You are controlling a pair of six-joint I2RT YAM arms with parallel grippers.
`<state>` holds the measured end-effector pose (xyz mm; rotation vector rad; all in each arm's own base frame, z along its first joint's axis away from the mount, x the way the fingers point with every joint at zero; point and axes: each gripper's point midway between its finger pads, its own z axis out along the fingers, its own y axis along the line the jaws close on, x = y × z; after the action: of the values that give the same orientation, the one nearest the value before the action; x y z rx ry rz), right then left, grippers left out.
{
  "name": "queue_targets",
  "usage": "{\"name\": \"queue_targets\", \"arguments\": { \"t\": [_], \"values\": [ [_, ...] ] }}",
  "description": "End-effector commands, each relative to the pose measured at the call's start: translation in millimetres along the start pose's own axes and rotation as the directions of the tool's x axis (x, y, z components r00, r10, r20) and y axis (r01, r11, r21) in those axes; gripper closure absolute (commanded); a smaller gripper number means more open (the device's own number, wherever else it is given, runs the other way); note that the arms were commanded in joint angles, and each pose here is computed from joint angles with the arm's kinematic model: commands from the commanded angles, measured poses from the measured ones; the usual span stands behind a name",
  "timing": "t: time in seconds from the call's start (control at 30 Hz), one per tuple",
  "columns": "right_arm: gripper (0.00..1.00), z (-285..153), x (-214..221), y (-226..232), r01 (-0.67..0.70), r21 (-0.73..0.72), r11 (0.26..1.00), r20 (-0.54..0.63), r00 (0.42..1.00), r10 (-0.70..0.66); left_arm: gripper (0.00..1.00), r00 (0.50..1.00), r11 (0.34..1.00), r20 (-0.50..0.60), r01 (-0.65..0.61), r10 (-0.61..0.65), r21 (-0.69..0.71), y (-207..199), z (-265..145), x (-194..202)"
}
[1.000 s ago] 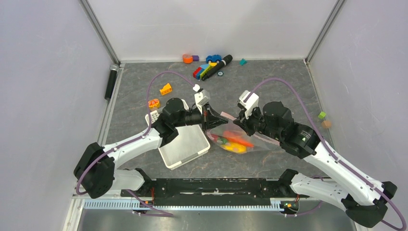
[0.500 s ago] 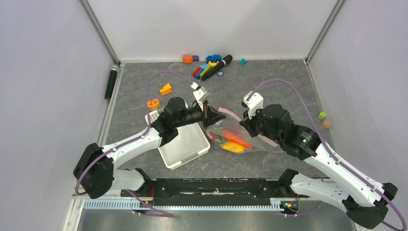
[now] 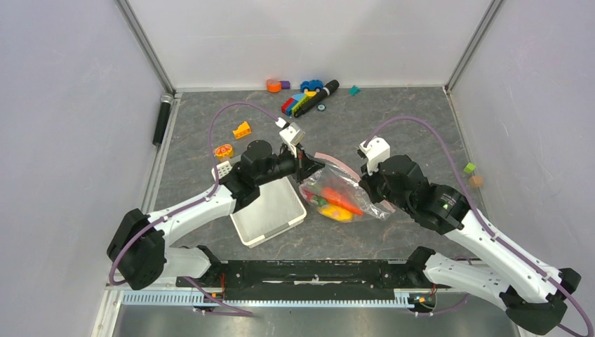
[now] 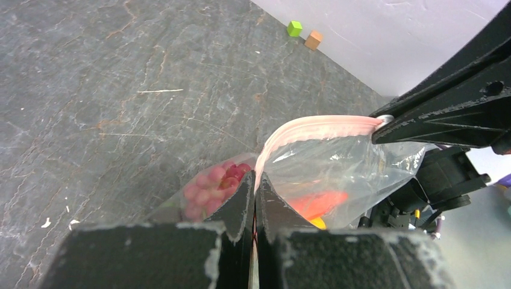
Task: Place the food in the zip-top bag and seal the zipper
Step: Zip the zipper food storage bag at the center of the board.
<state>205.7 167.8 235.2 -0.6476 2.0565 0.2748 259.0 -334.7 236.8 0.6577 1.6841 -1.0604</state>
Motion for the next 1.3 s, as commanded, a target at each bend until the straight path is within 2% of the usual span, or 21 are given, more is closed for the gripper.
{"name": "queue_targets", "arguments": {
  "t": [0.0,0.47,1.27],
  "values": [
    [1.0,-11.3,17.9,-17.2,-0.011,0.085,0.996,-0.06,0.998,0.016,0.98,0.997,0.993,0.08,-0.014,0.024,-0.119,20.2,0.4,-31.8],
    [1.0,-20.0,37.5,-32.2,-0.037,0.177,0.984,-0.121,0.991,0.059,0.98,0.996,0.978,0.074,-0.023,0.039,-0.205,36.3,0.1,-33.0],
    [1.0,-46.3,47.0,-45.8,-0.064,0.23,0.971,-0.123,0.988,0.094,0.98,0.996,0.955,0.072,-0.034,0.058,-0.293,53.0,-1.1,-40.1]
  ]
}}
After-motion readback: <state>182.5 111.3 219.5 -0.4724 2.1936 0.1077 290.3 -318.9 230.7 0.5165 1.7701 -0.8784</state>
